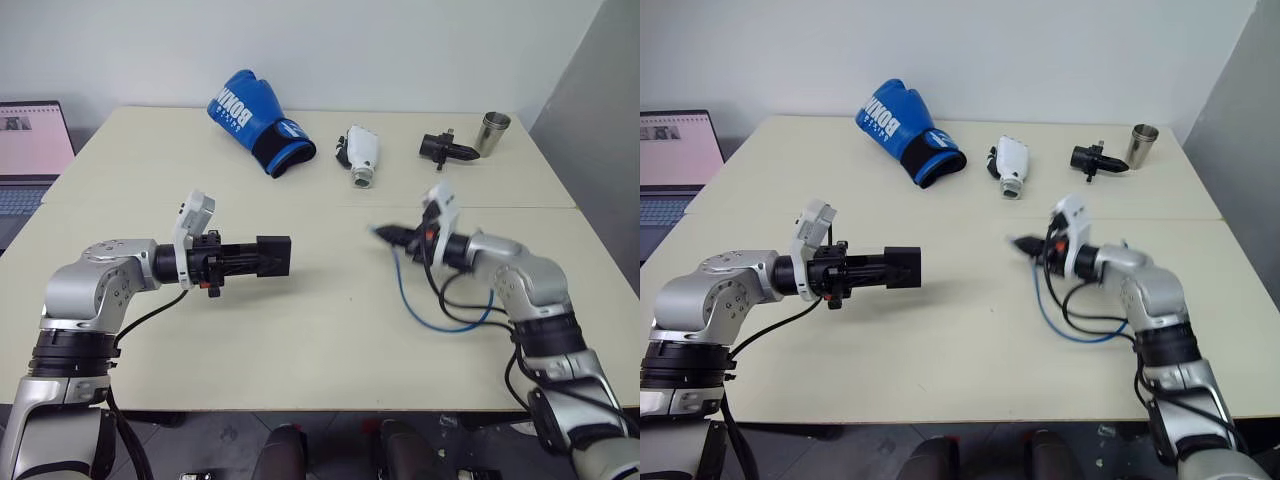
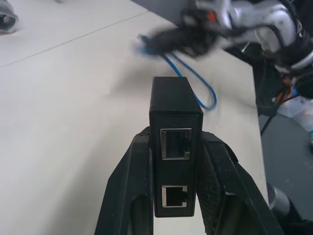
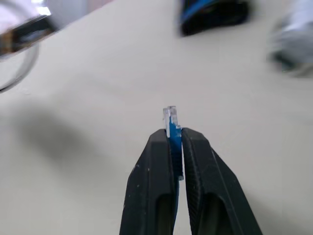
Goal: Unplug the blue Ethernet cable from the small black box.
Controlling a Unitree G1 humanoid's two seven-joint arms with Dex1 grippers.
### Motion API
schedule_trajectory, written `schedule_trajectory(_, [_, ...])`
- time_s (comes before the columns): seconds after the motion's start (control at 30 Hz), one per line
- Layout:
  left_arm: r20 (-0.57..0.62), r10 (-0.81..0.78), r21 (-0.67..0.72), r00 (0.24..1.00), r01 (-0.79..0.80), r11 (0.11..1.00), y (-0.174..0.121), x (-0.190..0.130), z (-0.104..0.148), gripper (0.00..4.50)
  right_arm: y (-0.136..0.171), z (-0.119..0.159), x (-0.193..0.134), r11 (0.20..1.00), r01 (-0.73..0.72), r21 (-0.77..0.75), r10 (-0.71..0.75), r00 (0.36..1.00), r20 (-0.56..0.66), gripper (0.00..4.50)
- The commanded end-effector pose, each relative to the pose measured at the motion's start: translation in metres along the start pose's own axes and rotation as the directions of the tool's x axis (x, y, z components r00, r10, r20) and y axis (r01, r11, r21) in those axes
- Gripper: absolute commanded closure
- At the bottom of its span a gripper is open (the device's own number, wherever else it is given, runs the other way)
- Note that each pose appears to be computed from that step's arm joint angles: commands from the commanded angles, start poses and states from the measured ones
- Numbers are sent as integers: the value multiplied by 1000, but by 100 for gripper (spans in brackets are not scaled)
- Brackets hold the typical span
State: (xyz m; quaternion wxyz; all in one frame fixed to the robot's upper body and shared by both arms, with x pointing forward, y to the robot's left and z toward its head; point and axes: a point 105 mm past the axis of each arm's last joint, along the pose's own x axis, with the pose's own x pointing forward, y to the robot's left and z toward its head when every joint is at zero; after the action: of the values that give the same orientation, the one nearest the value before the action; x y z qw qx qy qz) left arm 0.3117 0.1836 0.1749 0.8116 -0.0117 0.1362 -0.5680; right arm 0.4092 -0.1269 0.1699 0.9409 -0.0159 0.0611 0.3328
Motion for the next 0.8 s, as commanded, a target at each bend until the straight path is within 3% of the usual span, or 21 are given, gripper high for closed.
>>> schedule_trajectory(0.03, [15, 7, 68, 1000, -8, 998, -2, 2, 10, 372, -44, 15, 1, 964, 251, -85, -244, 965, 92, 449])
schedule_trajectory(0.07, [16, 10, 73, 1000, -11, 997, -2, 3, 10, 372, -49, 17, 1, 955, 284, -92, -274, 956, 102, 449])
schedule_trajectory(0.13, [17, 16, 81, 1000, -17, 997, -1, 4, 10, 372, -53, 17, 3, 949, 300, -95, -289, 951, 110, 379])
schedule_trajectory(0.37, [59, 95, 110, 994, -101, 989, 10, 5, 14, 372, -34, 33, 3, 967, 225, -119, -202, 963, 177, 213])
schedule_trajectory(0.5, [122, 231, 154, 965, -248, 956, 31, 4, 18, 372, 9, 43, 0, 970, 12, -242, 34, 982, 187, 124])
schedule_trajectory(0.6, [214, 422, 179, 881, -460, 870, 59, -4, 23, 372, 65, 40, -10, 918, -253, -305, 308, 939, 149, 59])
schedule_trajectory(0.73, [311, 624, 171, 717, -688, 705, 88, -20, 21, 372, 104, 34, -16, 870, -374, -320, 428, 896, 117, 52])
schedule_trajectory(0.8, [322, 666, 149, 672, -731, 666, 95, -24, 15, 372, 113, 31, -17, 859, -397, -325, 449, 887, 104, 52])
